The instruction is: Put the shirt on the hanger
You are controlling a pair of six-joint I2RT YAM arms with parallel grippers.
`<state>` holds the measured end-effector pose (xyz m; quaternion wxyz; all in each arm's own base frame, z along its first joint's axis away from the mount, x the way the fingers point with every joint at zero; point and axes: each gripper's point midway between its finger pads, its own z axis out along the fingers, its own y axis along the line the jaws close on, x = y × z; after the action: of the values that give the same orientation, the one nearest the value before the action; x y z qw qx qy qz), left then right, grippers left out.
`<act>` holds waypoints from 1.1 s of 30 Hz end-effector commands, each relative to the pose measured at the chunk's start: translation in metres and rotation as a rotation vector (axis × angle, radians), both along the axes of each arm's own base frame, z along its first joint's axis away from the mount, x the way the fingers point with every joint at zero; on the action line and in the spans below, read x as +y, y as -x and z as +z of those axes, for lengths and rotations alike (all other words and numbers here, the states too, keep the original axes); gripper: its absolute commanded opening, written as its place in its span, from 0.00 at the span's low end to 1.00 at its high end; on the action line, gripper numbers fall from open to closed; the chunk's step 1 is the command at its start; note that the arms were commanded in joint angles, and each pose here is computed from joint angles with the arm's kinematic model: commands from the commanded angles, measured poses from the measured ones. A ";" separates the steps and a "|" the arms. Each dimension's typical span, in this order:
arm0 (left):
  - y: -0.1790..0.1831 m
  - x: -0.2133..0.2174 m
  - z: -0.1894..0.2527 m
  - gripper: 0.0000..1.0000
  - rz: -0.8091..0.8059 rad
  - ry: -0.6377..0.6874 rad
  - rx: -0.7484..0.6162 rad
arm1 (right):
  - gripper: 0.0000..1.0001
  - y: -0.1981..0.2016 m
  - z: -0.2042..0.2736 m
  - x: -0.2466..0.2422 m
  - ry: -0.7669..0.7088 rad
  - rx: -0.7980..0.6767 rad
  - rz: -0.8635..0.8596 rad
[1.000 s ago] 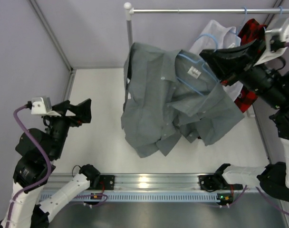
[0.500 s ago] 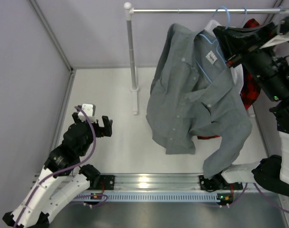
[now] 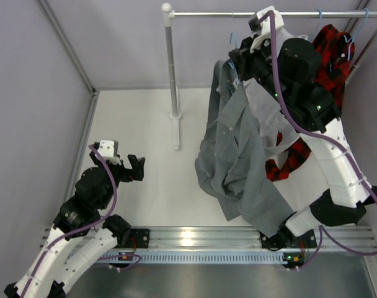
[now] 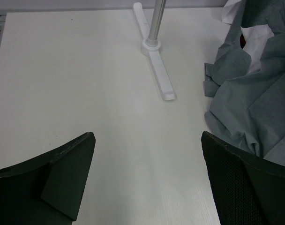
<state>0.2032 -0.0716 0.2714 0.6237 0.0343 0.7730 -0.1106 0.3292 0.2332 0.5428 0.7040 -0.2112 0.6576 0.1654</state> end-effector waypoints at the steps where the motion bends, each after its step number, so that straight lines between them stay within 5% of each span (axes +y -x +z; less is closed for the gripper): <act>1: -0.003 0.002 0.007 0.98 0.023 0.026 -0.030 | 0.00 -0.023 0.041 -0.013 -0.100 -0.094 -0.061; 19: 0.004 0.000 0.013 0.98 -0.006 0.056 -0.059 | 0.00 -0.106 0.092 -0.041 -0.282 -0.274 -0.028; 33: 0.006 -0.005 0.015 0.98 -0.038 0.066 -0.064 | 0.00 -0.160 0.062 -0.039 -0.277 -0.256 -0.046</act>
<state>0.1966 -0.0719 0.2781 0.6347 0.0344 0.7611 -0.1291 0.4977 0.2020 0.5624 0.7661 -0.1242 0.5979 0.2006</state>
